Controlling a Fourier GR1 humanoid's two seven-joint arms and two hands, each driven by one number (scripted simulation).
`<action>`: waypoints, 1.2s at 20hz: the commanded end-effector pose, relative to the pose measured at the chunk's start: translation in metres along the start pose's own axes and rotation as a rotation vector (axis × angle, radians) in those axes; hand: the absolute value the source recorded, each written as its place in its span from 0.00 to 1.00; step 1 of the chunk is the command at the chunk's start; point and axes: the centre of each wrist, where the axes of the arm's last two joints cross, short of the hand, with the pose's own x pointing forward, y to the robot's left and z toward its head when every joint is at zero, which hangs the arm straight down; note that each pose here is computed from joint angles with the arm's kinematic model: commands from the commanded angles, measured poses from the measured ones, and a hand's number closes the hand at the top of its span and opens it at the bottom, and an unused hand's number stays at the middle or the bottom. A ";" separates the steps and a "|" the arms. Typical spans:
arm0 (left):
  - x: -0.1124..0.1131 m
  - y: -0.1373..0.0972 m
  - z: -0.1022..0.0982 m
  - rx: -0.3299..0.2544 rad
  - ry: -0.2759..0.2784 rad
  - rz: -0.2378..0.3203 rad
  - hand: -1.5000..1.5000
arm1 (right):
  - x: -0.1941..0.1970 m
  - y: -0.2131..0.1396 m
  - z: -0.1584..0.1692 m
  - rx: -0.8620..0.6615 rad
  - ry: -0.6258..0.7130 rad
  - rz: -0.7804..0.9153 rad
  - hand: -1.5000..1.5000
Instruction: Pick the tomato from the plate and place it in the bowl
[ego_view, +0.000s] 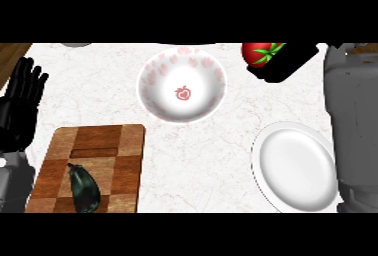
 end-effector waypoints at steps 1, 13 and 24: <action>-0.003 0.011 -0.003 0.009 0.000 0.013 0.50 | 0.022 0.042 -0.023 0.069 0.005 0.010 1.00; 0.002 -0.006 0.004 0.003 -0.006 -0.004 0.50 | 0.005 0.155 -0.066 0.079 0.114 0.140 1.00; 0.001 -0.036 -0.012 -0.047 -0.022 0.013 0.50 | -0.048 0.191 -0.079 0.008 0.256 -0.255 0.00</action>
